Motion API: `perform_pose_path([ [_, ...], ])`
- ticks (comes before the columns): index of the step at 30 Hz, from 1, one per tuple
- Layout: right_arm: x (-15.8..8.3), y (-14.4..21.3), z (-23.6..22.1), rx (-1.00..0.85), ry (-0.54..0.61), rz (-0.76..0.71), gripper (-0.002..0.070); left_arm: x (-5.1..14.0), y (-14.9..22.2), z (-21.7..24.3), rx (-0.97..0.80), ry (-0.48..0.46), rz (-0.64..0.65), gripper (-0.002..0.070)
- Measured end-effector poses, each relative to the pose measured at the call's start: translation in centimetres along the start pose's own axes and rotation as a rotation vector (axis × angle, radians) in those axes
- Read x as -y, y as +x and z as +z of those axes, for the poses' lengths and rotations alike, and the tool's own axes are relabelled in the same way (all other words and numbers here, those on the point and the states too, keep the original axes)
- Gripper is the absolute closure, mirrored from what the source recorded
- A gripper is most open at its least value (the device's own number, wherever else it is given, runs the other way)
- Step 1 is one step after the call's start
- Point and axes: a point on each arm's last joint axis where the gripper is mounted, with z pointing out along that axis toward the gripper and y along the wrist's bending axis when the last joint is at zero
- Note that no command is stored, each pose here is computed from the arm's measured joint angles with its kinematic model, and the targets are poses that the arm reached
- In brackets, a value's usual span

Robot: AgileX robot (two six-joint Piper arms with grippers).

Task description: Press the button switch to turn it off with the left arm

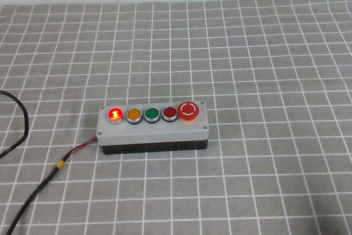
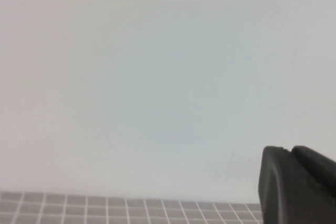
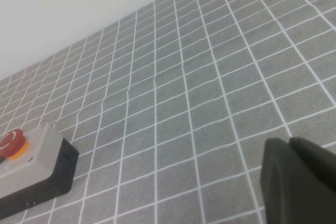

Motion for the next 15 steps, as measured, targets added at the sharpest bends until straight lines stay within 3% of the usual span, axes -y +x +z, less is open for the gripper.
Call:
perform_pose_path([
  [7,0.0,0.0,0.0,0.0,0.0,0.0,0.0694,0.0,1.0,2.2,-0.087,-0.003,-0.036,0.0678],
  [15,0.0,0.0,0.0,0.0,0.0,0.0,0.0694,-0.4,4.2,4.0,-0.389,-0.053,0.009,0.0678],
])
